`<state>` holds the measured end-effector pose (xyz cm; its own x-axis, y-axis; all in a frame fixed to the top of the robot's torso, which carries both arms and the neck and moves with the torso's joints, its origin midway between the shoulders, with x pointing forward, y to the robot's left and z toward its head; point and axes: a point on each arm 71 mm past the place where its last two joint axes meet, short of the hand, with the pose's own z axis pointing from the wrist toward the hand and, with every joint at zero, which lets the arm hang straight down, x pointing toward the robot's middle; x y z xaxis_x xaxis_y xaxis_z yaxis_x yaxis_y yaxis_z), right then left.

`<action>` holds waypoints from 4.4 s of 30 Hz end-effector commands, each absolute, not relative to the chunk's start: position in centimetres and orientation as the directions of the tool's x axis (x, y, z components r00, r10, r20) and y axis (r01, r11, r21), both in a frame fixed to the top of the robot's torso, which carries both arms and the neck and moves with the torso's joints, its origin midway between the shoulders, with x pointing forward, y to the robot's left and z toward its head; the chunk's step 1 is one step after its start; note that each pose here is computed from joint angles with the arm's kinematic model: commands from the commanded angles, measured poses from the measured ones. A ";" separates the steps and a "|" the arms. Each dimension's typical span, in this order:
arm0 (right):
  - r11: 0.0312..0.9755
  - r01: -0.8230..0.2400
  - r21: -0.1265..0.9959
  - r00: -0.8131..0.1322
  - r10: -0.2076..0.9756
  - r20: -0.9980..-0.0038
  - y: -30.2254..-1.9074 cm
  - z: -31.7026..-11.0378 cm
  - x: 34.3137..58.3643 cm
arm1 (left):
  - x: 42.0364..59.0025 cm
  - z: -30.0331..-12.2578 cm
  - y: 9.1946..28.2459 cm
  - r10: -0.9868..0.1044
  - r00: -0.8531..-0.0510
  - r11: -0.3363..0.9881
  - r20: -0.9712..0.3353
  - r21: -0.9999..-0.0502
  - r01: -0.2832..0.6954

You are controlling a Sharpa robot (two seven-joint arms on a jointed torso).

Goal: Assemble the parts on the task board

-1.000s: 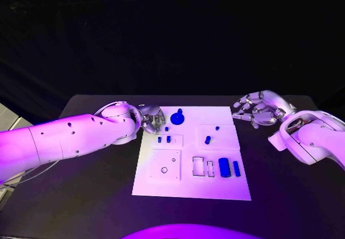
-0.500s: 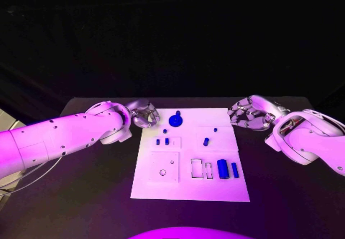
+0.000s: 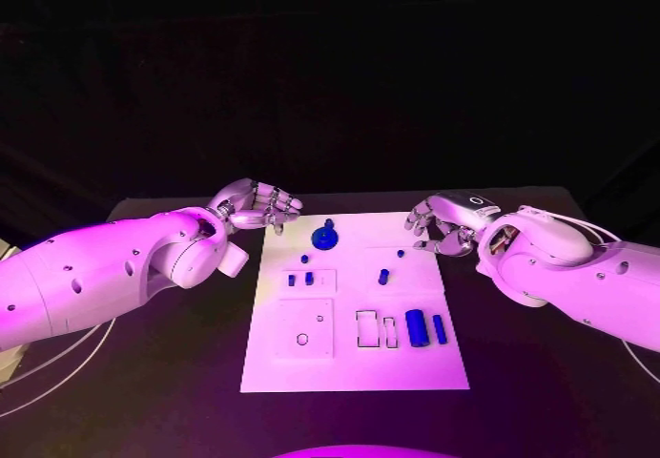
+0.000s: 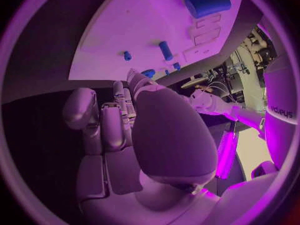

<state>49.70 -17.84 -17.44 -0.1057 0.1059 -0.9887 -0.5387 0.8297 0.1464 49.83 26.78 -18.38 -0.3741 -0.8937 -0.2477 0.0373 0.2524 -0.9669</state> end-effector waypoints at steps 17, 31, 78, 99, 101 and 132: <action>0.842 -0.539 0.003 -0.112 -0.068 -0.991 -15.9 -20.2 50.0 | 49.3 -17.3 26.2 -0.921 -0.387 0.022 -0.045 -0.998 0.063; 0.834 -0.552 0.023 -0.127 -0.057 -0.990 -14.9 -21.0 49.9 | 49.2 -17.3 26.1 -0.921 -0.386 0.018 -0.040 -0.998 0.061; 0.852 -0.523 0.016 -0.092 -0.038 -0.995 -14.3 -21.7 50.0 | 49.2 -17.3 26.1 -0.922 -0.385 0.022 -0.040 -0.998 0.051; 0.828 -0.550 0.111 0.005 0.136 -0.991 -15.3 -18.9 48.4 | 49.3 -17.4 26.4 -0.925 -0.377 0.026 -0.044 -0.998 0.052; 0.818 -0.561 0.124 0.003 0.153 -0.988 -15.1 -18.6 47.9 | 49.3 -17.4 26.4 -0.925 -0.377 0.026 -0.044 -0.998 0.052; 0.610 -0.772 0.180 -0.107 0.155 -0.982 -4.3 -22.2 39.4 | 49.6 -17.4 25.1 -0.924 -0.380 0.011 -0.030 -0.999 0.054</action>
<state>39.54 -4.50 -22.04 -0.1300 0.1909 -0.9730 -0.7564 0.6154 0.2218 49.53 25.24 -17.61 -0.3833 -0.9227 -0.0410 0.0456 0.0254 -0.9986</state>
